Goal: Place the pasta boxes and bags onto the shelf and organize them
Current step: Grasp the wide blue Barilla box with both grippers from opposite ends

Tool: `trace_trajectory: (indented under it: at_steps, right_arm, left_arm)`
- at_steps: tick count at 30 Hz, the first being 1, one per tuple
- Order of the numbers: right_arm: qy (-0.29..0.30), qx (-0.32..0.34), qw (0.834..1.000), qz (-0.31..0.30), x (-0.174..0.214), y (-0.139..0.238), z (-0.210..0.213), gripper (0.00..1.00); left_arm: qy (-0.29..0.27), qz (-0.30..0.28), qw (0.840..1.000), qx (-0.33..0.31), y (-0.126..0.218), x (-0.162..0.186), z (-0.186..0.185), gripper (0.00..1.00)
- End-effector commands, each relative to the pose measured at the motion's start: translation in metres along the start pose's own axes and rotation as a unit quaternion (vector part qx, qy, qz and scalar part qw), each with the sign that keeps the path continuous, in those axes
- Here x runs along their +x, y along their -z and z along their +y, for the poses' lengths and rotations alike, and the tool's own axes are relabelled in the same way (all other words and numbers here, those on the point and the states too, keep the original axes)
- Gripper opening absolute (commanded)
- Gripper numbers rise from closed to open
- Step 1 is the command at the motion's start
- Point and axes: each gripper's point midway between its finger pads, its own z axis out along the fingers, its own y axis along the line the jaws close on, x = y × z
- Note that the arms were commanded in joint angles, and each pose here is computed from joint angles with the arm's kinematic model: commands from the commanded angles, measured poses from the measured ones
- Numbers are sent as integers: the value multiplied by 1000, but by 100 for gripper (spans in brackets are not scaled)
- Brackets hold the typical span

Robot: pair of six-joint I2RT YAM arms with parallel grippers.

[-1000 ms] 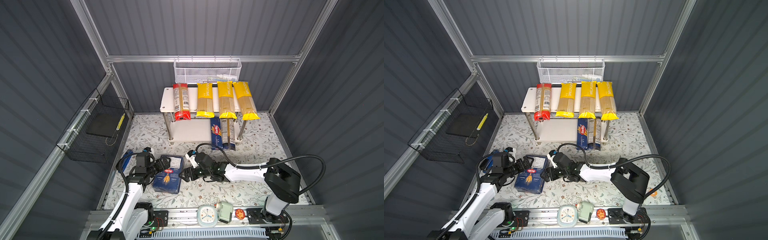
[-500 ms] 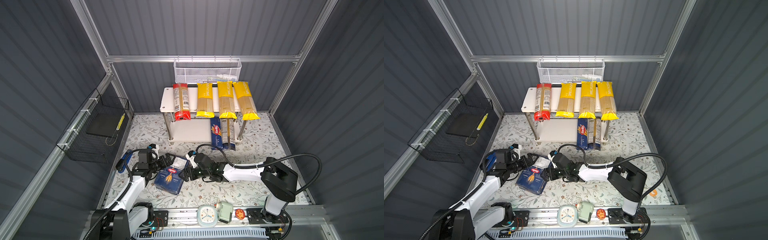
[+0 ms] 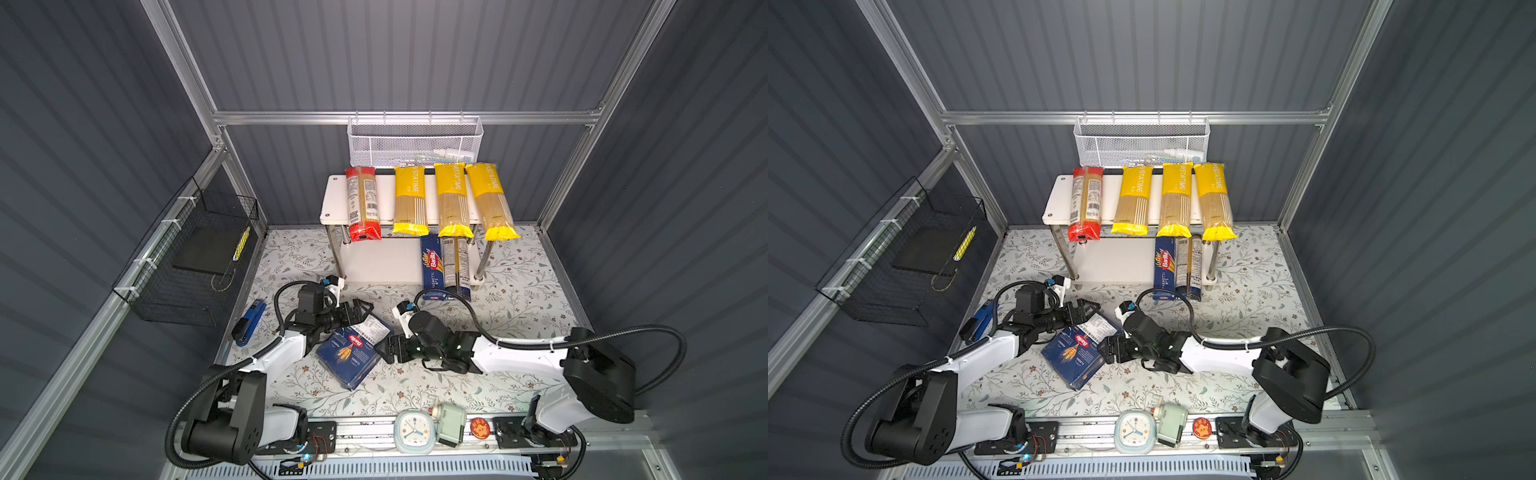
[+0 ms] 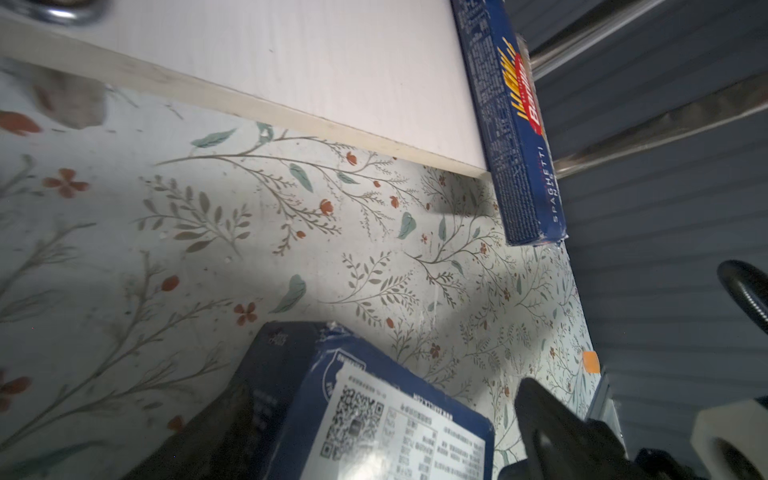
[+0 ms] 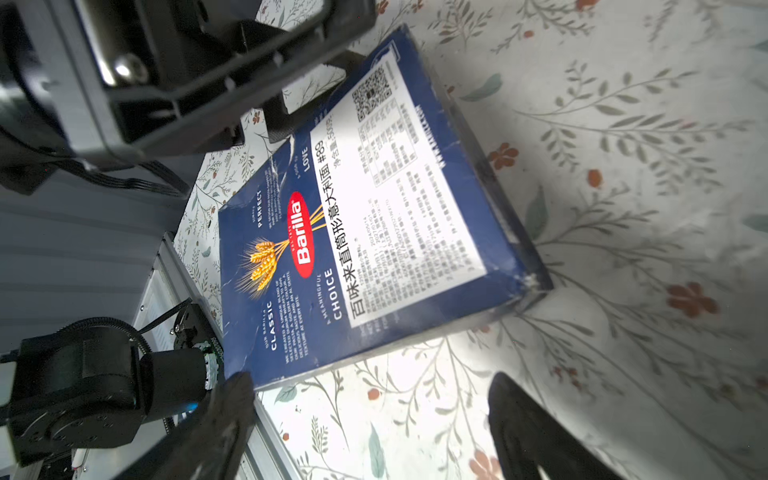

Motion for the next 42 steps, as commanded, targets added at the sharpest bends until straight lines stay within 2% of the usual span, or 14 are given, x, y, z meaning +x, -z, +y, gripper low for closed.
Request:
trace_trajectory:
  at_steps: [1,3,5,9,12,17,23,27,30,35,42]
  right_arm:
    - [-6,56,998,-5,4,13,-27,91]
    - [-7,69,998,-8,6,21,-35,92]
    - [-7,73,997,-15,7,28,-40,92]
    - [10,78,997,-15,3,37,-42,93]
    - [20,59,998,-2,-1,35,-40,94]
    - [25,37,999,12,-12,26,-42,94]
    - [67,28,997,29,-28,21,-35,95]
    - [78,7,996,37,-35,15,-31,95]
    - [79,2,996,48,-37,7,-33,95]
    - [76,-12,995,59,-38,-5,-29,95]
    - [63,-31,995,75,-34,-18,-26,95]
  left_arm:
    - [-34,15,998,41,-13,-5,-32,99]
    - [-44,28,998,34,-20,-3,-38,99]
    - [-45,33,998,-8,-17,-5,-29,99]
    - [-71,18,987,-145,17,-15,0,99]
    - [-59,24,980,-189,43,-10,5,99]
    - [0,59,980,-193,65,25,7,99]
    - [88,39,984,-151,90,61,-4,99]
    - [104,41,980,-164,103,77,-1,99]
    - [117,39,981,-149,105,77,-7,99]
    - [127,32,977,-170,109,81,2,99]
    - [168,18,962,-213,115,94,22,99]
